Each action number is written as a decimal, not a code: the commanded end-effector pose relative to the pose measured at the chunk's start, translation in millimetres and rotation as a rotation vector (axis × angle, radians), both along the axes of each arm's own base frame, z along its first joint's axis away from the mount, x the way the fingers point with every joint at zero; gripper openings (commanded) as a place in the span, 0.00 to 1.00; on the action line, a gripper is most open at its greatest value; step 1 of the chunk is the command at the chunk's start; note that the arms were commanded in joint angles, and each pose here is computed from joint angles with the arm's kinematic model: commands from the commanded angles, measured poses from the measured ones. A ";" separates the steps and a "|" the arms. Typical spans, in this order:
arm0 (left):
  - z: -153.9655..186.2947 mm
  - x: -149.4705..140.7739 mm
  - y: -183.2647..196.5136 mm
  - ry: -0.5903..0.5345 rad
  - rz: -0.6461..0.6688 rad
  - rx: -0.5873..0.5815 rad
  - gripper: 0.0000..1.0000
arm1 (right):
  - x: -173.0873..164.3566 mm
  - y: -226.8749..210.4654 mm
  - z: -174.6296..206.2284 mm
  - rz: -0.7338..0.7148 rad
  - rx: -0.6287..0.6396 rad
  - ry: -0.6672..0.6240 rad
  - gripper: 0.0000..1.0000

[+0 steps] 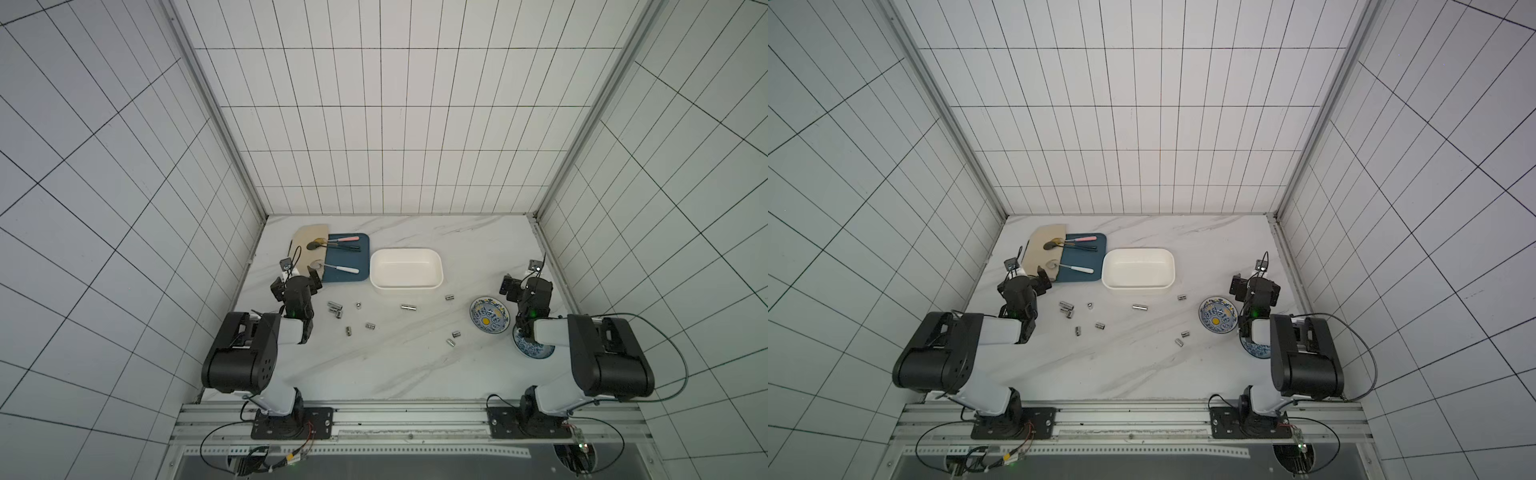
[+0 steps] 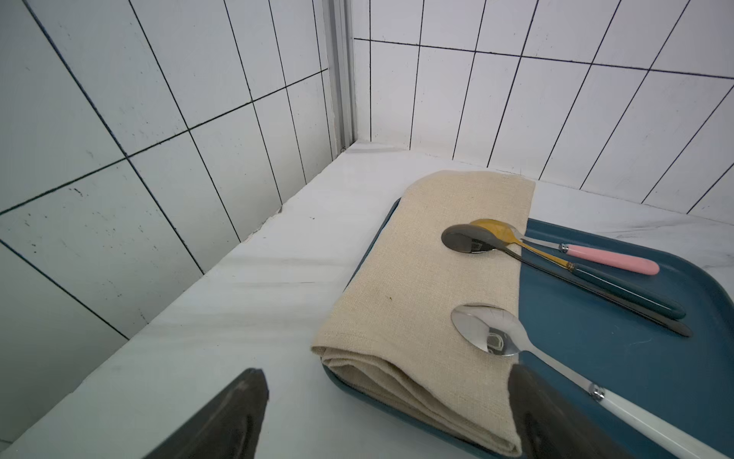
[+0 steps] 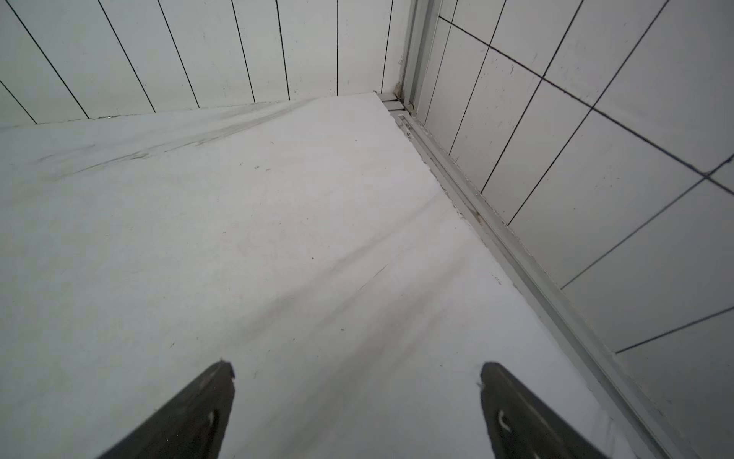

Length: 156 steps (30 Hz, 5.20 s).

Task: Put the socket on the desktop into the storage box
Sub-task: Pick up the socket head from the center of the board.

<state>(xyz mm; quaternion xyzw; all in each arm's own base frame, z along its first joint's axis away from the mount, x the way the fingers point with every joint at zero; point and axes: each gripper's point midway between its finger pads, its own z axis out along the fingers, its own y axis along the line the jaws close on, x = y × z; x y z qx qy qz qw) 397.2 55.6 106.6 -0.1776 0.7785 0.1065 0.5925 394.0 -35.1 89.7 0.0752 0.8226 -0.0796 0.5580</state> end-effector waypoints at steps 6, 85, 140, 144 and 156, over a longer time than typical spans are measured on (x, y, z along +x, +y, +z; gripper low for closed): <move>12.3 4.6 0.1 -0.034 -0.003 -0.004 0.98 | 3.9 0.8 6.1 0.001 0.013 -0.020 0.99; 65.9 -82.6 -215.0 0.627 -0.628 -0.772 0.90 | -53.6 219.4 -2.2 0.413 0.179 0.973 0.63; 44.0 -93.4 -214.6 0.677 -0.589 -0.822 0.90 | -62.2 231.1 -73.4 0.408 0.111 1.047 0.47; 43.1 -93.3 -215.4 0.680 -0.591 -0.825 0.90 | -63.1 230.7 -75.7 0.403 0.112 1.044 0.42; 42.7 -93.1 -215.6 0.676 -0.590 -0.829 0.90 | -64.5 223.8 -48.1 0.401 0.093 0.999 0.32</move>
